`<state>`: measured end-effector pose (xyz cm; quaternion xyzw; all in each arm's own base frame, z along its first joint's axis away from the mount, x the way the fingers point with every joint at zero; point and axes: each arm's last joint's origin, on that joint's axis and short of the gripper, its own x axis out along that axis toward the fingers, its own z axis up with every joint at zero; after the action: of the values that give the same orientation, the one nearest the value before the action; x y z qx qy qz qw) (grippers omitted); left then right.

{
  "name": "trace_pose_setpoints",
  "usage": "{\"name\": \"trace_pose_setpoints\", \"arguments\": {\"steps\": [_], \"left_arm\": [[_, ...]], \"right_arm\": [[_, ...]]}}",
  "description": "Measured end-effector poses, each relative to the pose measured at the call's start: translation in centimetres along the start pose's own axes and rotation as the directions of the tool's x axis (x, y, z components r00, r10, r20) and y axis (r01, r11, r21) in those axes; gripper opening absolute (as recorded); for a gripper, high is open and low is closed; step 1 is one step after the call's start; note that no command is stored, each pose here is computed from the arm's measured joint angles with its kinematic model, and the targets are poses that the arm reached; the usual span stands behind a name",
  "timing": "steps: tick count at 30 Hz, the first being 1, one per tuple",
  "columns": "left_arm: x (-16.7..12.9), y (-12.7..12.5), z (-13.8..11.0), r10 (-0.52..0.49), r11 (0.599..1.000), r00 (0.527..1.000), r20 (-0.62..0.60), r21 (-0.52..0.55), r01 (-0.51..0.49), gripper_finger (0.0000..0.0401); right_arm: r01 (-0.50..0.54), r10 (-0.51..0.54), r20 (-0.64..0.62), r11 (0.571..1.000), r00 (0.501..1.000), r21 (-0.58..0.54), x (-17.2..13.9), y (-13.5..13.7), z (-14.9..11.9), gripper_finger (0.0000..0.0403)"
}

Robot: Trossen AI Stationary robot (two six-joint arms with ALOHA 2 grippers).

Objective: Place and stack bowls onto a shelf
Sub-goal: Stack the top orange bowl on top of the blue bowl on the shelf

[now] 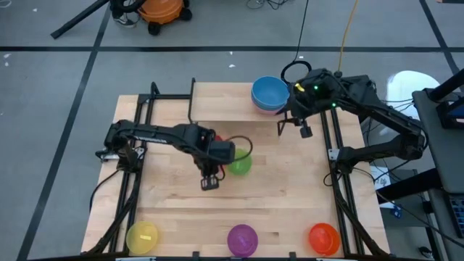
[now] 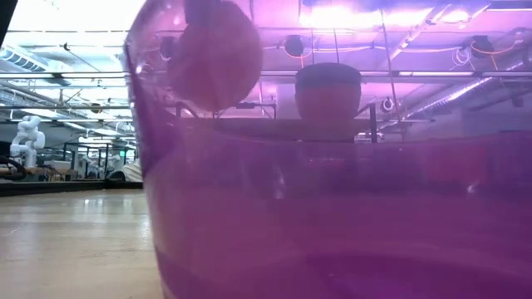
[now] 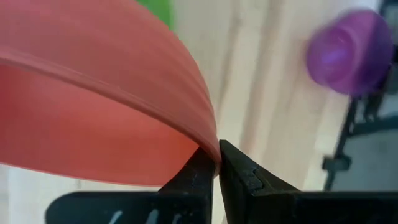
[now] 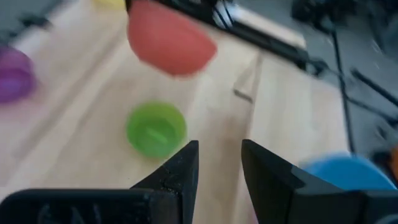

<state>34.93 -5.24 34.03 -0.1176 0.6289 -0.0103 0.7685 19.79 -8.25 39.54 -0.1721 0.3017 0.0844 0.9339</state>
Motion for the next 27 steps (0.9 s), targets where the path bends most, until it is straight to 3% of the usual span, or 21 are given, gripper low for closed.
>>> {"name": "trace_pose_setpoints", "arguments": {"steps": [3,9,20,23,27], "left_arm": [[0.1,-1.2,0.0,-0.024,0.998,0.999,0.027,0.058,0.022,0.0010],[0.2,-2.7,0.3,-0.102,0.990,0.991,0.087,0.110,0.093,0.0010],[0.0,-4.4,1.0,-0.283,0.932,0.948,0.145,0.276,0.236,0.0010],[-0.1,-4.7,1.2,-0.307,0.913,0.938,0.161,0.328,0.243,0.0010],[-0.2,-4.8,1.4,-0.352,0.884,0.921,0.170,0.384,0.267,0.0010]], "right_arm": [[-0.048,0.047,0.088,0.999,0.995,0.008,0.9,0.1,0.1,0.0116],[-0.042,0.038,0.172,0.999,0.984,0.020,3.0,0.3,-0.1,0.0116],[-0.059,0.070,0.289,0.997,0.955,-0.048,8.2,2.6,-2.3,0.0116],[-0.156,0.168,0.335,0.986,0.927,-0.065,8.8,3.3,-2.9,0.0116],[-0.304,0.331,0.424,0.944,0.843,-0.130,9.1,3.9,-3.1,0.0116]]}}
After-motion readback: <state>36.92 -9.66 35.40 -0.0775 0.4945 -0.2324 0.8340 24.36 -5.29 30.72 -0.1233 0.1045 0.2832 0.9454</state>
